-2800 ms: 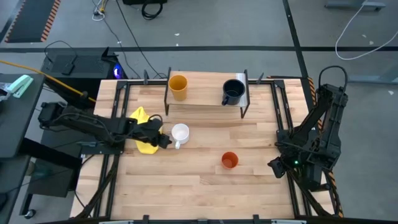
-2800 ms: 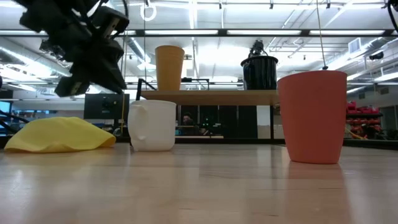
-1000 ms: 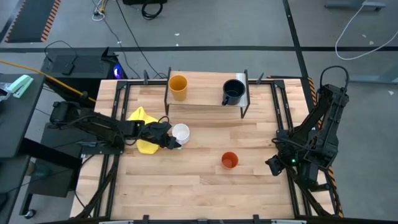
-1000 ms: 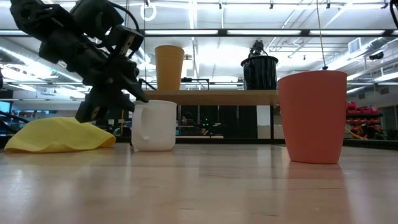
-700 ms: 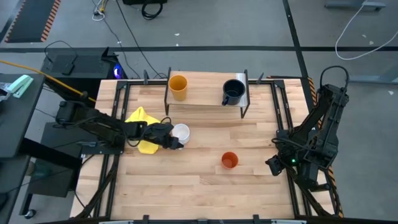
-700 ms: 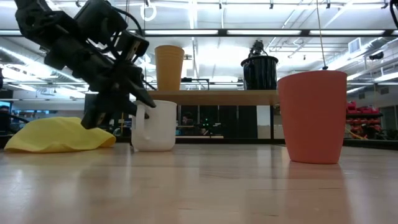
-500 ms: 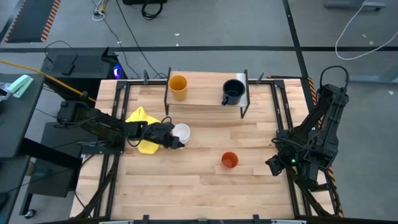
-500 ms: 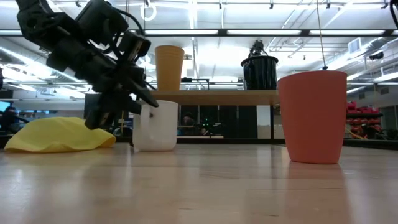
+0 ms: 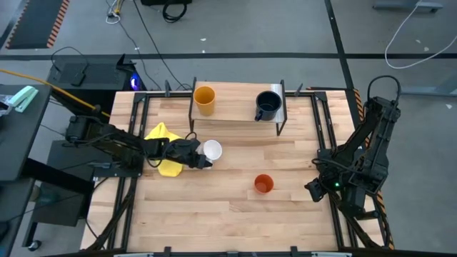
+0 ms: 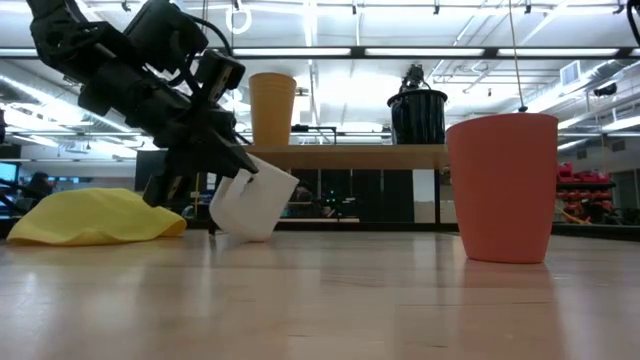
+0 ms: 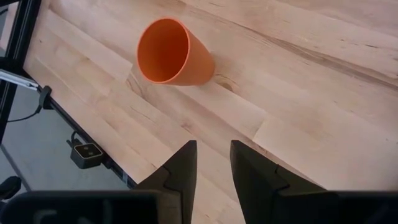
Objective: Stack small to large cups/mugs on shelf
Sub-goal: Put the white mug on the shelf
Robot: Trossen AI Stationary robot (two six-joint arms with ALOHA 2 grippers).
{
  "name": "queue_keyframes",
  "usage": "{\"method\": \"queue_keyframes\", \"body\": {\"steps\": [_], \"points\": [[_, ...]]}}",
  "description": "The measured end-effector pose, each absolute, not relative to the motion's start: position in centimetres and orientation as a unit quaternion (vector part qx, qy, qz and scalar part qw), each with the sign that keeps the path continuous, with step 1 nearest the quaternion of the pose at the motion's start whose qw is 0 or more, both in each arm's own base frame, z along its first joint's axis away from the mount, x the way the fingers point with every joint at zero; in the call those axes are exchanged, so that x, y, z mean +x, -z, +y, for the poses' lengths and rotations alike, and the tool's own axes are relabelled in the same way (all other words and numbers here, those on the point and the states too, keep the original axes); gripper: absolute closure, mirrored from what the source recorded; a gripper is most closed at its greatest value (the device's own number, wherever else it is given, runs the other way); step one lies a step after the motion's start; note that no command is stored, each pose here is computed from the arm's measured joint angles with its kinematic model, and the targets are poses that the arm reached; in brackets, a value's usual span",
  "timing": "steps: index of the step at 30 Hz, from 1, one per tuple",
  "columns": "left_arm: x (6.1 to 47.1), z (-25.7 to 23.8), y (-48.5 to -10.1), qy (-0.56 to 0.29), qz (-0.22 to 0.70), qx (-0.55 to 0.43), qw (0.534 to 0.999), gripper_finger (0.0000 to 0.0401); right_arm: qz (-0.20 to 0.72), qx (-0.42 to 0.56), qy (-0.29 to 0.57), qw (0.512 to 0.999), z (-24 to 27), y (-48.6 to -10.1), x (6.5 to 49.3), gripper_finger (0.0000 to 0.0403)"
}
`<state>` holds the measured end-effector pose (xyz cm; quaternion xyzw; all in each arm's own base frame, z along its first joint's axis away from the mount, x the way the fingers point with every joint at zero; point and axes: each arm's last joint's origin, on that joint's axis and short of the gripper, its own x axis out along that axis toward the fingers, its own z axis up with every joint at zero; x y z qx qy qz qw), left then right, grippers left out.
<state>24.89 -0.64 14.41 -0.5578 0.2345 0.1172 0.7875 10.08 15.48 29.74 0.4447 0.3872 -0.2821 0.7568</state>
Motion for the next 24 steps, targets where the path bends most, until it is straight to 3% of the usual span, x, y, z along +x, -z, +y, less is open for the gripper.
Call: {"method": "queue_keyframes", "body": {"steps": [5, 18, 24], "points": [[25.1, -0.6, -14.8, -0.105, 0.213, -0.569, 0.787, 0.0369, 0.387, 0.444, 0.282, 0.757, 15.5, -29.7, 10.1, 0.0298], [26.4, 0.1, -18.8, -0.017, 0.039, -0.588, 0.807, 0.0376, 0.387, 0.444, 0.282, 0.757, 15.5, -29.7, 10.1, 0.0298], [28.6, 0.3, -22.4, 0.008, -0.003, -0.559, 0.829, 0.0380, 0.387, 0.444, 0.282, 0.757, 15.5, -29.7, 10.1, 0.0298]]}}
